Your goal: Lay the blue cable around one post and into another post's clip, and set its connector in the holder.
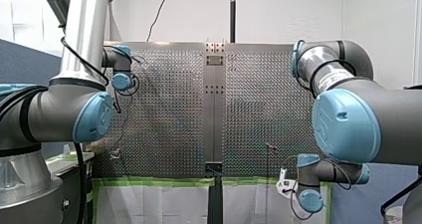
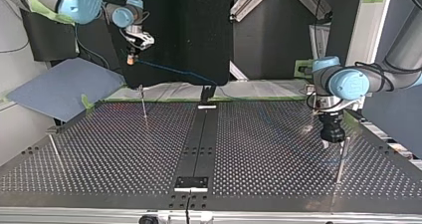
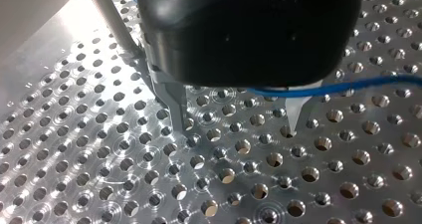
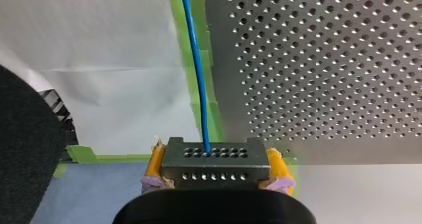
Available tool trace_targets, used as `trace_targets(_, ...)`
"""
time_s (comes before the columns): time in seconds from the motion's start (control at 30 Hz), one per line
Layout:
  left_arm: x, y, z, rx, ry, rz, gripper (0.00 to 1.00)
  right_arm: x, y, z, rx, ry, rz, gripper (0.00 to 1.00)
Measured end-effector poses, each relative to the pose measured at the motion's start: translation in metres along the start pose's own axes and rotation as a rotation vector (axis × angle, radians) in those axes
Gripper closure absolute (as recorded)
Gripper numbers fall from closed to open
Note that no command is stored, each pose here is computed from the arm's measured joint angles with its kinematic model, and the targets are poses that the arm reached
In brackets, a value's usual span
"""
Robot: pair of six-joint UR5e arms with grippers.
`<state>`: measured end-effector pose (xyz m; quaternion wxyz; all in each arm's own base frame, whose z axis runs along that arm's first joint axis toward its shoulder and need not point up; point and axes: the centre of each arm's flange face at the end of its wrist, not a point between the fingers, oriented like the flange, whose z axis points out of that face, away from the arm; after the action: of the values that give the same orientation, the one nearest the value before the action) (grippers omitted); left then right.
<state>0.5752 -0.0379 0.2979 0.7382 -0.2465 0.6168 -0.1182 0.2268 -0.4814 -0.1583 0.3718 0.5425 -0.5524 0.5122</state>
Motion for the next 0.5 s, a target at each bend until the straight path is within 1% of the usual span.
trace_targets(0.03,0.0,0.0,0.0,0.0,0.0,0.0,0.0,0.004,0.0,0.002,0.003,0.004,0.002,1.0)
trace_targets(0.13,0.0,0.0,0.0,0.0,0.001,0.0,0.0,0.02,-0.002,0.008,0.02,0.031,0.01,1.0)
trace_targets(0.23,0.001,0.0,0.0,0.0,0.002,0.0,0.0,0.038,-0.002,0.016,0.043,0.07,0.029,1.0)
trace_targets(0.27,0.001,-0.001,0.0,0.001,0.002,0.0,0.0,0.046,-0.002,0.019,0.053,0.086,0.039,1.0)
trace_targets(0.37,0.001,-0.001,0.0,0.001,0.002,0.0,0.0,0.063,-0.003,0.025,0.075,0.117,0.057,1.0)
trace_targets(0.5,0.001,-0.001,-0.001,0.0,0.001,0.001,0.0,0.086,-0.003,0.031,0.085,0.15,0.061,1.0)
